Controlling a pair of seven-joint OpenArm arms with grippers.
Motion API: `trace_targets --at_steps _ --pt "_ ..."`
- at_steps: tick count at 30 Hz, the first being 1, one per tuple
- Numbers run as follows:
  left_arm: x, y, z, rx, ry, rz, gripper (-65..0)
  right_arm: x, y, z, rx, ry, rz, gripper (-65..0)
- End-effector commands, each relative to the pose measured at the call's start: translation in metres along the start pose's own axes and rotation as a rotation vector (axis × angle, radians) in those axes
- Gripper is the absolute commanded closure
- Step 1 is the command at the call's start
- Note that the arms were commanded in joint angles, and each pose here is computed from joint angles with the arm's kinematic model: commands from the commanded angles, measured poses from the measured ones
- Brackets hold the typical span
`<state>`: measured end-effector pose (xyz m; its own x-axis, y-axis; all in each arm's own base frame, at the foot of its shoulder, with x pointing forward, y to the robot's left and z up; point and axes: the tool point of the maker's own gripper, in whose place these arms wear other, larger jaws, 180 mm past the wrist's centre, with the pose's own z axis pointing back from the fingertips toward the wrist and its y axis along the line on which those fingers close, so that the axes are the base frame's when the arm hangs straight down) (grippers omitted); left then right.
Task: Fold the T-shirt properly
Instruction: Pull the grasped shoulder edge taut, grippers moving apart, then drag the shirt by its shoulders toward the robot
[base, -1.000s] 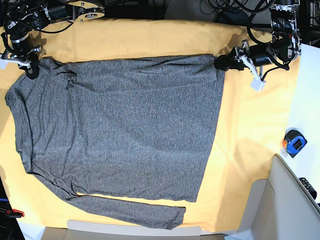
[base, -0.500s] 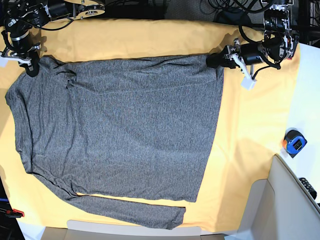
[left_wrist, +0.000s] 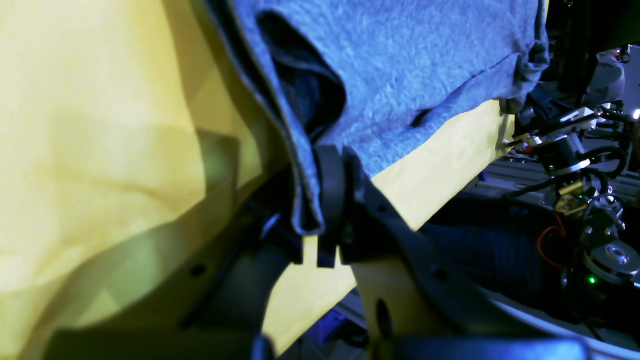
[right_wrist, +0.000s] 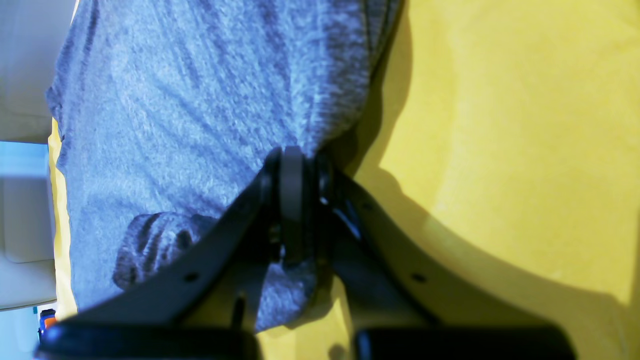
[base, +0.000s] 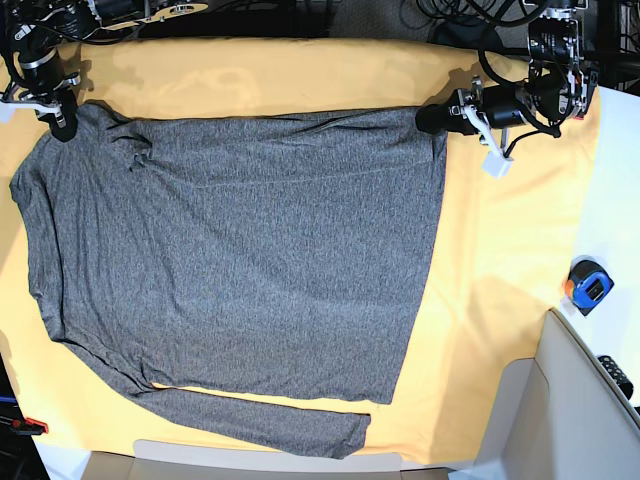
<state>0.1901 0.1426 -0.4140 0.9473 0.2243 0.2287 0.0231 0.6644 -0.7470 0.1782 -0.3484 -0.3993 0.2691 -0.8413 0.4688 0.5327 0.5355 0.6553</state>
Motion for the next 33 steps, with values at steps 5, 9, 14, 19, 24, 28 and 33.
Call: trace_targets --at_steps 5,9,14,19,24,28,33 --pt "0.007 -0.004 0.007 -0.014 -0.014 -0.056 0.0 -0.006 -0.037 0.019 -0.148 0.077 -0.004 0.0" --pt "0.007 0.007 0.021 0.019 -0.028 -0.048 0.0 -0.003 -0.043 0.024 -0.164 0.079 0.005 0.0" --pt "0.011 0.004 0.039 0.046 -0.063 -0.079 0.0 0.005 -0.050 0.032 -0.186 0.073 0.025 0.0" --pt "0.001 0.007 0.055 0.077 -0.058 -0.080 0.0 0.005 -0.059 0.041 -0.214 0.084 0.036 0.0" --pt "-0.016 0.018 0.065 0.109 -0.051 -0.036 0.0 0.001 -0.070 0.051 -0.245 0.102 0.043 0.0" --pt "-0.027 0.025 0.072 0.130 -0.048 -0.007 0.0 -0.003 -0.078 0.060 -0.271 0.118 0.047 0.0" --pt "-0.042 0.026 0.074 0.138 -0.025 0.013 0.0 -0.008 -0.087 0.069 -0.297 0.134 0.050 0.0"
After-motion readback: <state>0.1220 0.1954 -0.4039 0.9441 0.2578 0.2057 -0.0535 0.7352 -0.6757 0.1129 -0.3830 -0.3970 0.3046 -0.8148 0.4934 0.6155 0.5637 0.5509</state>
